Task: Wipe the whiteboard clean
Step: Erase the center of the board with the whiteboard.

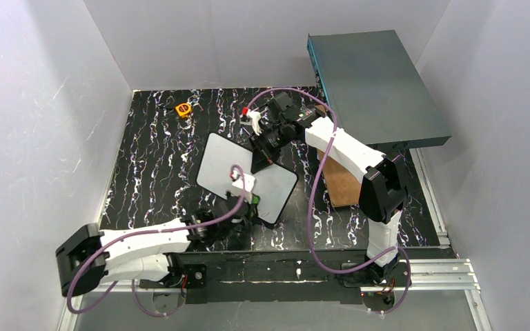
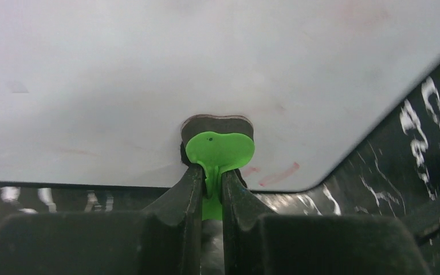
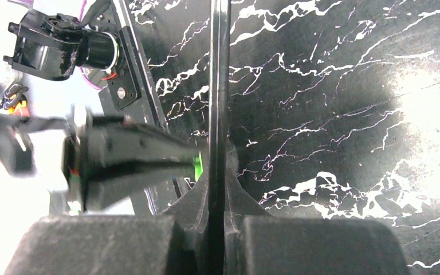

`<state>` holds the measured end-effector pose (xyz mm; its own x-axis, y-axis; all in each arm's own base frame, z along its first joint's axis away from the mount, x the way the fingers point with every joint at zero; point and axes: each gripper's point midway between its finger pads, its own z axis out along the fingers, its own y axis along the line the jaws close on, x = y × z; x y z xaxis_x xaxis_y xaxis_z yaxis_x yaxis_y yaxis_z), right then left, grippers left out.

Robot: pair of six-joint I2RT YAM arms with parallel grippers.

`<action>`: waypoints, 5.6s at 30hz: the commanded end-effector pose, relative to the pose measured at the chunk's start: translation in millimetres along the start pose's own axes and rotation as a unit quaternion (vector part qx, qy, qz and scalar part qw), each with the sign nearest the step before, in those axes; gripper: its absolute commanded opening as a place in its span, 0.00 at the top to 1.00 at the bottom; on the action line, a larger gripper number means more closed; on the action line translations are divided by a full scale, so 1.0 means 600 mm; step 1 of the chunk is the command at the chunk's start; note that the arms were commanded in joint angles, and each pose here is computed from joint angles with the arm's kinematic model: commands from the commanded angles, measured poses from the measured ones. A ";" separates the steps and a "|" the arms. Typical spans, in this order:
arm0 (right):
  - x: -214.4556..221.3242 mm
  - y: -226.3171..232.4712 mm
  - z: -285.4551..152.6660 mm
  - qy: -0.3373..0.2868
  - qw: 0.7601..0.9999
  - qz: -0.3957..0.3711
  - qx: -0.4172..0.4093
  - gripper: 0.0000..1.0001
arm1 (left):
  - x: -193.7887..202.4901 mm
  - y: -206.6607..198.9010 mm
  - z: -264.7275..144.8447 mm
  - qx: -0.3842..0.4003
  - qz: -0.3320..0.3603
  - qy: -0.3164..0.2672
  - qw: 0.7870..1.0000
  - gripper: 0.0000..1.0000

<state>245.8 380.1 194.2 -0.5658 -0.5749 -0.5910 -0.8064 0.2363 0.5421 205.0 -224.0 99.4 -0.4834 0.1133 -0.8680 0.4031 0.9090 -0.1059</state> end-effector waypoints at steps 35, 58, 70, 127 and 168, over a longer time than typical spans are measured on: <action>-0.033 0.132 -0.043 -0.035 0.990 0.050 -0.129 0.99 | 0.040 -0.103 -0.008 0.096 0.072 0.022 0.992 1.00; -0.032 0.134 -0.050 -0.039 0.990 0.047 -0.128 0.99 | 0.046 0.050 -0.006 0.007 -0.041 0.030 0.999 1.00; -0.035 0.131 -0.051 -0.040 0.990 0.048 -0.126 0.99 | 0.104 -0.144 -0.003 0.162 0.109 0.091 0.976 1.00; -0.029 0.128 -0.058 -0.045 0.991 0.040 -0.116 0.99 | 0.003 0.122 -0.004 -0.056 -0.097 0.098 0.989 1.00; -0.021 0.118 -0.060 -0.044 0.993 0.036 -0.108 0.99 | -0.129 0.031 -0.013 0.148 -0.120 0.080 0.978 1.00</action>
<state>226.4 358.8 196.7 -0.7472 -0.5149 -0.4202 -0.6351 0.3668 0.6798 284.8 -206.8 205.1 -0.5754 -0.0551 -0.8160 0.4639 0.7998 -0.3811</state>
